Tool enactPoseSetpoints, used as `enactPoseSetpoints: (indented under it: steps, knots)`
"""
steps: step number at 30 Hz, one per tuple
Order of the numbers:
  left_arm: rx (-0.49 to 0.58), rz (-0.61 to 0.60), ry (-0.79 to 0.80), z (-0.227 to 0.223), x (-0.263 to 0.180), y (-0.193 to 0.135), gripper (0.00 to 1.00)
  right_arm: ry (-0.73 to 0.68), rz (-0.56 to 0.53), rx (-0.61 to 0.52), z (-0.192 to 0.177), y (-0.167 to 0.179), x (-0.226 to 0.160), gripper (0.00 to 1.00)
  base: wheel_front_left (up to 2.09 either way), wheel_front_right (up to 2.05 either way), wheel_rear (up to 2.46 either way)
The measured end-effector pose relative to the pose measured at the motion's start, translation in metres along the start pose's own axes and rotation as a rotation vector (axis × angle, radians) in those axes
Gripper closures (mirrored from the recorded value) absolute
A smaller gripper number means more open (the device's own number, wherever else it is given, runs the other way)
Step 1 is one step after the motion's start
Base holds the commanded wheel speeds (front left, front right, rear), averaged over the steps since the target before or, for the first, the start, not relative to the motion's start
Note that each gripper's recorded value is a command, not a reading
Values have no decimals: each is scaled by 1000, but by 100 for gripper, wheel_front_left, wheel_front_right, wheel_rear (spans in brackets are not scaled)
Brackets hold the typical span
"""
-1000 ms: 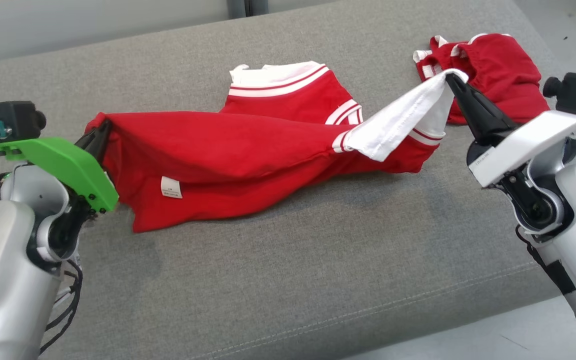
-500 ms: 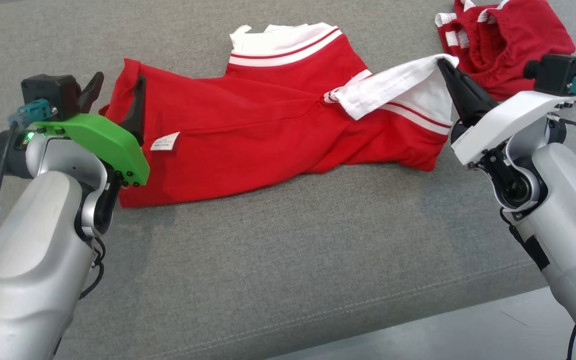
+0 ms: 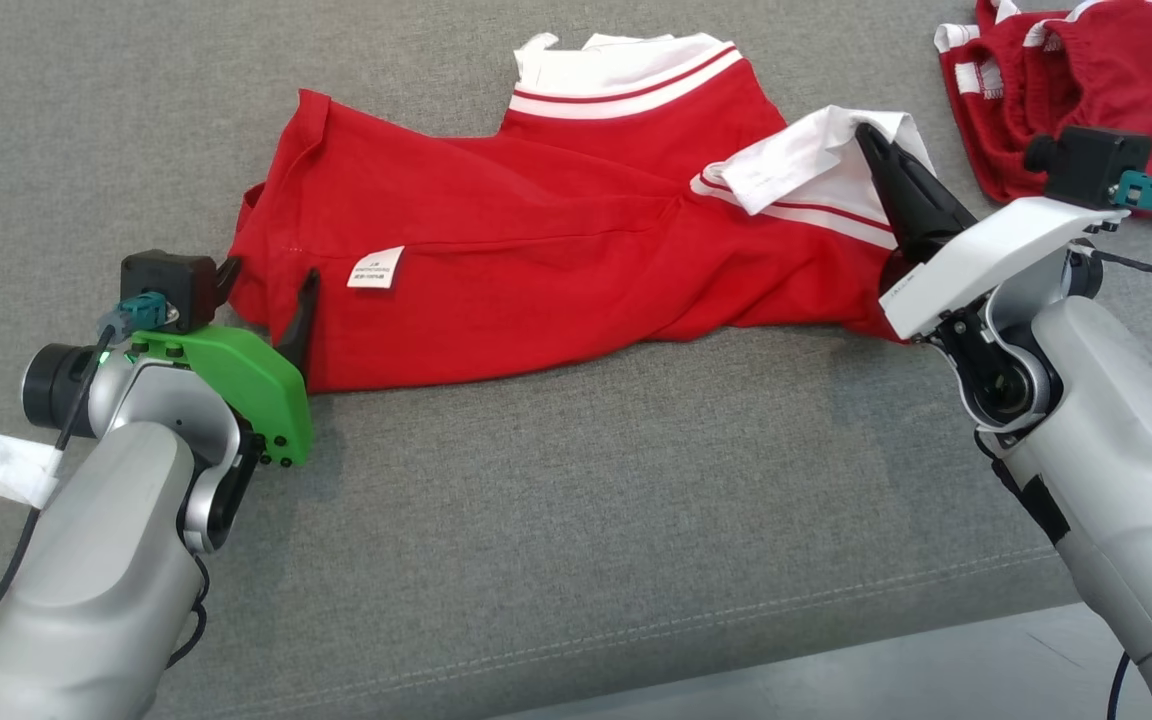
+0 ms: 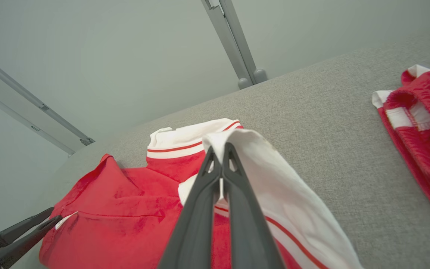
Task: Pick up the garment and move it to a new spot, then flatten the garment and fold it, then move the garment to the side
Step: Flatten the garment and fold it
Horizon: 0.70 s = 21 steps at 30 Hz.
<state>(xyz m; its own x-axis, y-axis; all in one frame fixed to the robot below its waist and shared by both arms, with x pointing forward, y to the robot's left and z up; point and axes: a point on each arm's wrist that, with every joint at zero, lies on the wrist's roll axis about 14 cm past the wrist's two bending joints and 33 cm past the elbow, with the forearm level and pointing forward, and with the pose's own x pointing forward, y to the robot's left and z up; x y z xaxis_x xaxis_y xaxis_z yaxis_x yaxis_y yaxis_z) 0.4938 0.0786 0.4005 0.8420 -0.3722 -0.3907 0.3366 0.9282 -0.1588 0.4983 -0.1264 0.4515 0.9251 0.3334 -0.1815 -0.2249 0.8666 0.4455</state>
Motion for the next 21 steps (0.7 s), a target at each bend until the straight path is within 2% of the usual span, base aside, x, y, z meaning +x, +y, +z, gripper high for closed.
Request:
enactPoseSetpoints:
  steps: [5, 10, 14, 15, 19, 21]
  knots:
    - [-10, 7, 6, -4, 7, 2, 0, -7, -1, 0, -1, -2, 2, 100, 0, 0, 0]
    - [-6, -21, -33, 7, 15, -11, 0, -11, -38, -7, -3, -16, -2, 100, 0, 0, 0]
    - [-4, -13, -32, 5, 15, -8, 19, -13, -48, -7, -5, -19, -3, 100, 0, 0, 0]
    - [-1, -10, -28, 3, 15, -8, 18, -13, -49, -7, -6, -20, -3, 100, 0, 0, 0]
    - [37, 14, -39, 5, 14, -1, 3, -4, -48, -5, -10, -19, -3, 100, 0, 0, 0]
    - [46, 20, -57, 9, 14, 0, 2, -4, -47, -3, -11, -19, -3, 100, 0, 0, 0]
